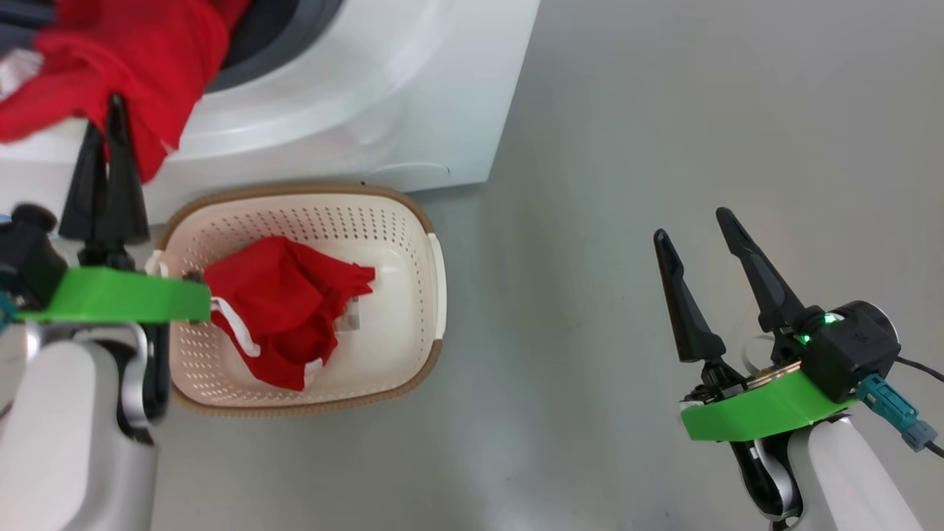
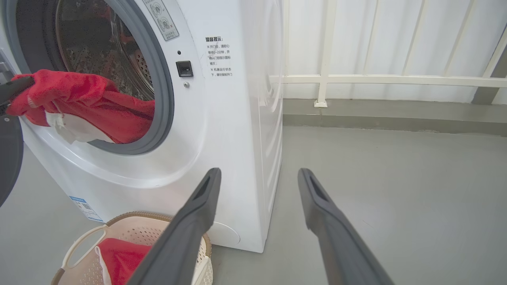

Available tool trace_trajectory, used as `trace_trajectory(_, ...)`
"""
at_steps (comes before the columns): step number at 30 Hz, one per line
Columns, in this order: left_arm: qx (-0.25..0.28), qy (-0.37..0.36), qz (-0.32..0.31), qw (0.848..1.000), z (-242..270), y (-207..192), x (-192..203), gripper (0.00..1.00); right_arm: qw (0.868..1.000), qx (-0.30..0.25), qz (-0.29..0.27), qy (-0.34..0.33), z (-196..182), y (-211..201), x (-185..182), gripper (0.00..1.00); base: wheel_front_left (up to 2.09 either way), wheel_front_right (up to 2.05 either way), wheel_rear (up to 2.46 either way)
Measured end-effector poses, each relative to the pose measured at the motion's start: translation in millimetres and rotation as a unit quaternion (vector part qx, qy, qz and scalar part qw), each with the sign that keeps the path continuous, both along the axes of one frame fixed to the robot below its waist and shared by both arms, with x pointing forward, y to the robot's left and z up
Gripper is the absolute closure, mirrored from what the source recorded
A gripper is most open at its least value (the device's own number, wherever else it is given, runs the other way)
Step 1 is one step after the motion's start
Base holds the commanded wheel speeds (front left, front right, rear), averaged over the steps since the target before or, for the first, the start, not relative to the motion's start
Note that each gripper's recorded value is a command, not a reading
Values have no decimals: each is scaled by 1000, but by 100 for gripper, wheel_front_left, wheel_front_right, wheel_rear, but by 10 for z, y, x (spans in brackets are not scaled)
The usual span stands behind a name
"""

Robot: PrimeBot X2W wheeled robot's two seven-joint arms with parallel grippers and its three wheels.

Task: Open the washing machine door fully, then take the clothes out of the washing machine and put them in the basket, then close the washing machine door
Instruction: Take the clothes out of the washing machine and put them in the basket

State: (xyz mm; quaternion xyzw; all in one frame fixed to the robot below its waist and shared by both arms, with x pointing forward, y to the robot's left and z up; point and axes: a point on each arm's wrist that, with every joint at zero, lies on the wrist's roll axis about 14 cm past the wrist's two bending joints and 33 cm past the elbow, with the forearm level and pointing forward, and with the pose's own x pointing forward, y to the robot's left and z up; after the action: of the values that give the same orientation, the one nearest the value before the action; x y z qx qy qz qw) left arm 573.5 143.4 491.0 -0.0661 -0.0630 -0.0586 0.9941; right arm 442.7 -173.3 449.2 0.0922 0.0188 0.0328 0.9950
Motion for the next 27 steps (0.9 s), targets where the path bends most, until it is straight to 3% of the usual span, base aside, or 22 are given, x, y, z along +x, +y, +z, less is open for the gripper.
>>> trace_trajectory(27,-23,13,13,1000,94,-7,-829,100,999,7,3,-50,415,45,-143,0,0,0,0)
